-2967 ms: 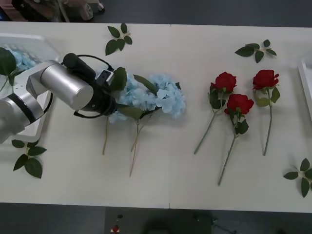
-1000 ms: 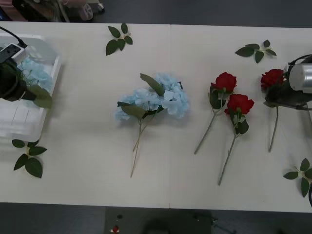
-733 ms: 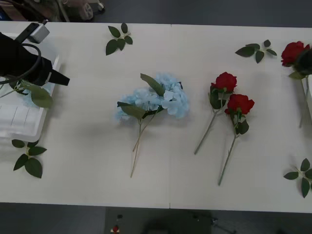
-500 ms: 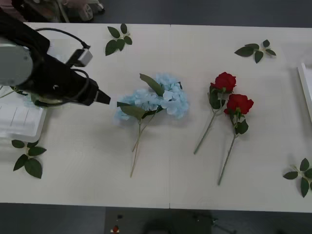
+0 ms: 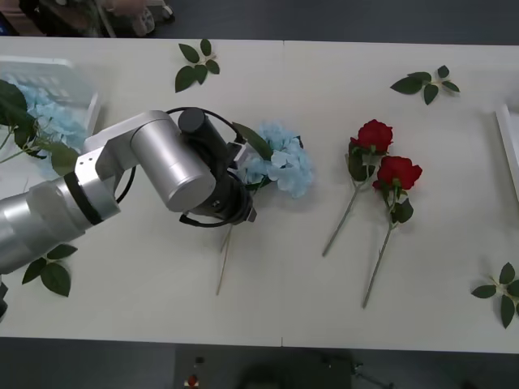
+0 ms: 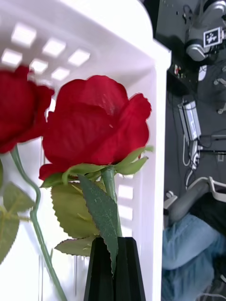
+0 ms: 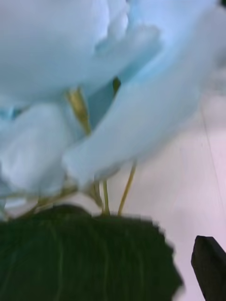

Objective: Put the red flowers into the right box and the blue flowers into the left box

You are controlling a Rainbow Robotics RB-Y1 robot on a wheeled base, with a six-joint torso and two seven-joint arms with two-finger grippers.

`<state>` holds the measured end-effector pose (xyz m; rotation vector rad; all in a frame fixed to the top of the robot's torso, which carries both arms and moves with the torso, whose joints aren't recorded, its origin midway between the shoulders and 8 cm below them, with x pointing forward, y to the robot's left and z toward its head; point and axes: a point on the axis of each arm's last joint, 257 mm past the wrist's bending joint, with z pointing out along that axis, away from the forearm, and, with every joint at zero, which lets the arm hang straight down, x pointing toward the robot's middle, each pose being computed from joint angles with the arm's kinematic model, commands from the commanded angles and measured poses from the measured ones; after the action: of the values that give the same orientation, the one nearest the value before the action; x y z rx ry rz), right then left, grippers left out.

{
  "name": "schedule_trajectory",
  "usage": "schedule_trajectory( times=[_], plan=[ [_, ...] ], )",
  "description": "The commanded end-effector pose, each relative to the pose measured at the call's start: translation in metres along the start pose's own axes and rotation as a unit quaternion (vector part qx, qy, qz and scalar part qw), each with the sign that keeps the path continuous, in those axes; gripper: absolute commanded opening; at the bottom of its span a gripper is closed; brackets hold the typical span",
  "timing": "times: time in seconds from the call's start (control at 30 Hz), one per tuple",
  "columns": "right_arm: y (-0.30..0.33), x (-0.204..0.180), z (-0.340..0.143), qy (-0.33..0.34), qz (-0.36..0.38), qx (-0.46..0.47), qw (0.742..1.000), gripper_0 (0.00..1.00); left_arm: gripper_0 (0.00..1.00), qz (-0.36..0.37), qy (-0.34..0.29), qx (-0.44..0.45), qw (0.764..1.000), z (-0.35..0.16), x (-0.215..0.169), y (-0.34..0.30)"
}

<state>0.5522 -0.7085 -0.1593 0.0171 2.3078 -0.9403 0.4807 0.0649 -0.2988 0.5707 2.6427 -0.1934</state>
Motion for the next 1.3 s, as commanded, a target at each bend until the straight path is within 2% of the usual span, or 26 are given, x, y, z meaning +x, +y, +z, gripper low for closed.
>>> schedule_trajectory(
  times=[0.03,0.1,0.13,0.17,0.23,0.3,0.33,0.5,0.6,0.67,0.8,0.9,1.07,1.2,1.3],
  plan=[
    [-0.005,-0.016,-0.003,-0.02,0.046,-0.001,0.999,0.09,1.0,-0.015,-0.033,-0.008,0.999,0.004,-0.041,-0.001],
    [-0.004,-0.016,-0.002,-0.024,0.045,-0.001,0.999,0.34,1.0,-0.012,-0.038,-0.016,0.999,0.015,-0.045,0.001],
    [-0.003,-0.015,-0.002,-0.025,0.045,-0.001,0.999,0.39,1.0,-0.008,-0.039,-0.019,0.999,0.02,-0.046,0.0],
    [-0.001,-0.015,-0.001,-0.027,0.044,-0.001,0.999,0.42,0.96,-0.003,-0.041,-0.02,0.999,0.024,-0.046,-0.003],
    [-0.001,-0.015,0.0,-0.029,0.043,-0.001,0.999,0.49,0.71,0.003,-0.043,-0.022,0.999,0.032,-0.046,-0.003],
    [-0.001,-0.013,0.0,-0.027,0.042,-0.002,0.999,0.56,0.14,0.008,-0.049,-0.022,0.999,0.039,-0.047,-0.003],
    [0.001,-0.014,0.0,-0.029,0.05,-0.006,0.998,0.58,0.0,0.008,-0.053,-0.02,0.998,0.04,-0.048,-0.004],
    [0.036,-0.018,-0.007,-0.013,0.123,-0.076,0.989,0.65,0.0,0.014,-0.059,-0.022,0.998,0.034,-0.05,0.005],
    [0.093,-0.024,-0.03,0.019,0.187,-0.179,0.966,0.68,0.0,0.02,-0.07,-0.026,0.997,0.02,-0.054,0.019],
    [0.129,-0.029,-0.058,0.038,0.222,-0.251,0.941,0.7,0.0,0.026,-0.086,-0.03,0.995,-0.004,-0.062,0.035],
    [0.168,-0.023,-0.113,0.054,0.231,-0.316,0.919,0.71,0.0,0.024,-0.094,-0.049,0.994,-0.063,-0.068,0.074],
    [0.198,-0.007,-0.166,0.062,0.245,-0.352,0.901,0.71,0.0,0.069,-0.086,-0.12,0.987,-0.131,-0.064,0.13],
    [0.237,0.03,-0.228,0.078,0.256,-0.392,0.88,0.71,0.0,0.121,-0.038,-0.194,0.973,-0.21,-0.035,0.212],
    [0.261,0.056,-0.248,0.1,0.274,-0.402,0.868,0.71,0.0,0.134,-0.006,-0.209,0.969,-0.241,-0.018,0.258],
    [0.279,0.058,-0.249,0.104,0.285,-0.403,0.864,0.71,0.0,0.128,0.002,-0.184,0.975,-0.243,-0.015,0.264]
  ],
)
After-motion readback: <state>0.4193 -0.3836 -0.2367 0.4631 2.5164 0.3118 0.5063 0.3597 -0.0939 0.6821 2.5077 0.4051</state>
